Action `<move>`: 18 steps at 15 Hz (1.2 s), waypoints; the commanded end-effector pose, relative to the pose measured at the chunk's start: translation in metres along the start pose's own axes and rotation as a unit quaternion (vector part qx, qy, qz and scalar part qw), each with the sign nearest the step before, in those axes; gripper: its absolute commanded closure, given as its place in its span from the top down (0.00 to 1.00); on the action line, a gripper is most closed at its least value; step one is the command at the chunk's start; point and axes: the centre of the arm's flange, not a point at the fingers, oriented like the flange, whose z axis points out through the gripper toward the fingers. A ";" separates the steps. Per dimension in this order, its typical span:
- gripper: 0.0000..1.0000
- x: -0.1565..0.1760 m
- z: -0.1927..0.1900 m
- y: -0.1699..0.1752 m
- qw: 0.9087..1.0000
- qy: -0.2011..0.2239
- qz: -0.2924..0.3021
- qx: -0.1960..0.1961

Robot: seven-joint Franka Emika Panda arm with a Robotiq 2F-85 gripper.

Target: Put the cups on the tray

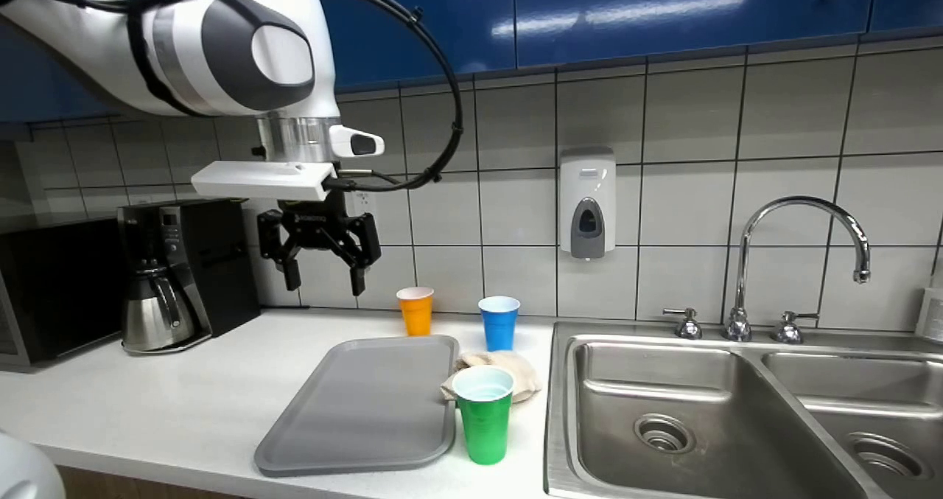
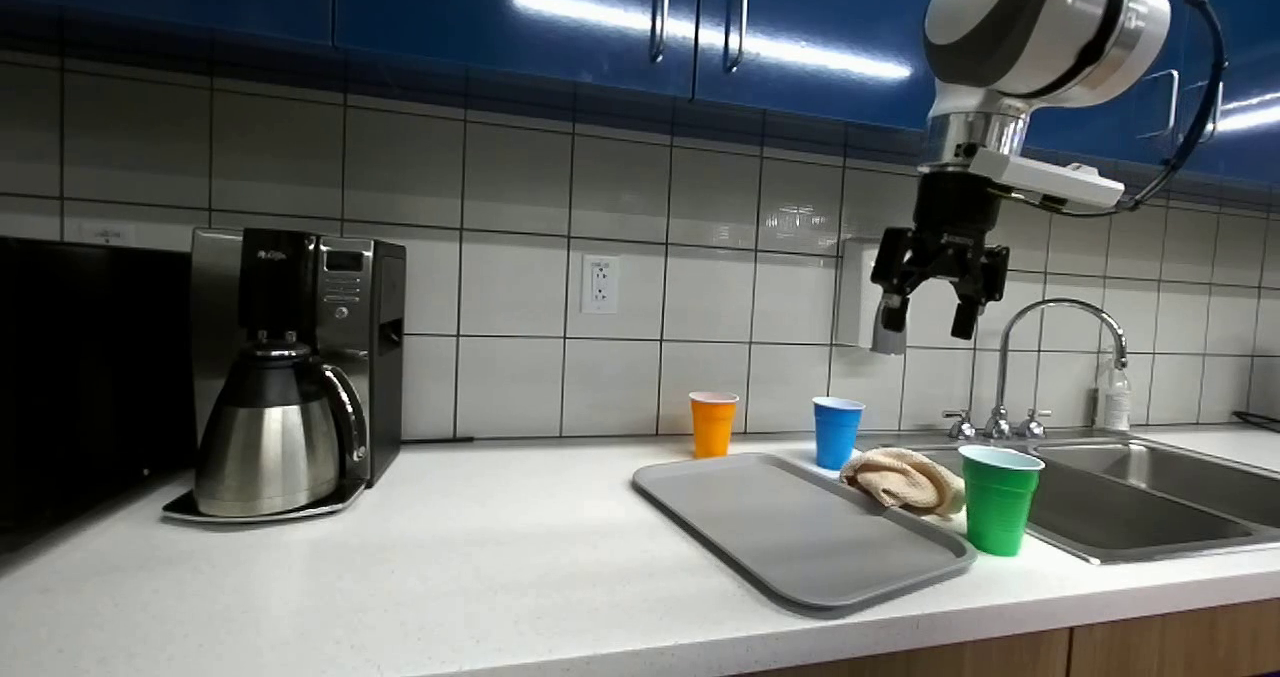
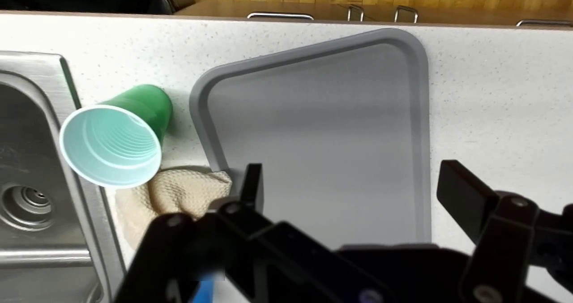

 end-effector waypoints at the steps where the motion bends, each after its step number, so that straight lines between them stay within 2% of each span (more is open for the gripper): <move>1: 1.00 0.007 0.015 0.032 1.000 0.006 0.018 -0.023; 8: 1.00 0.023 0.048 0.079 0.997 0.005 0.063 -0.042; 18: 1.00 0.045 0.098 0.099 0.995 -0.014 0.082 -0.062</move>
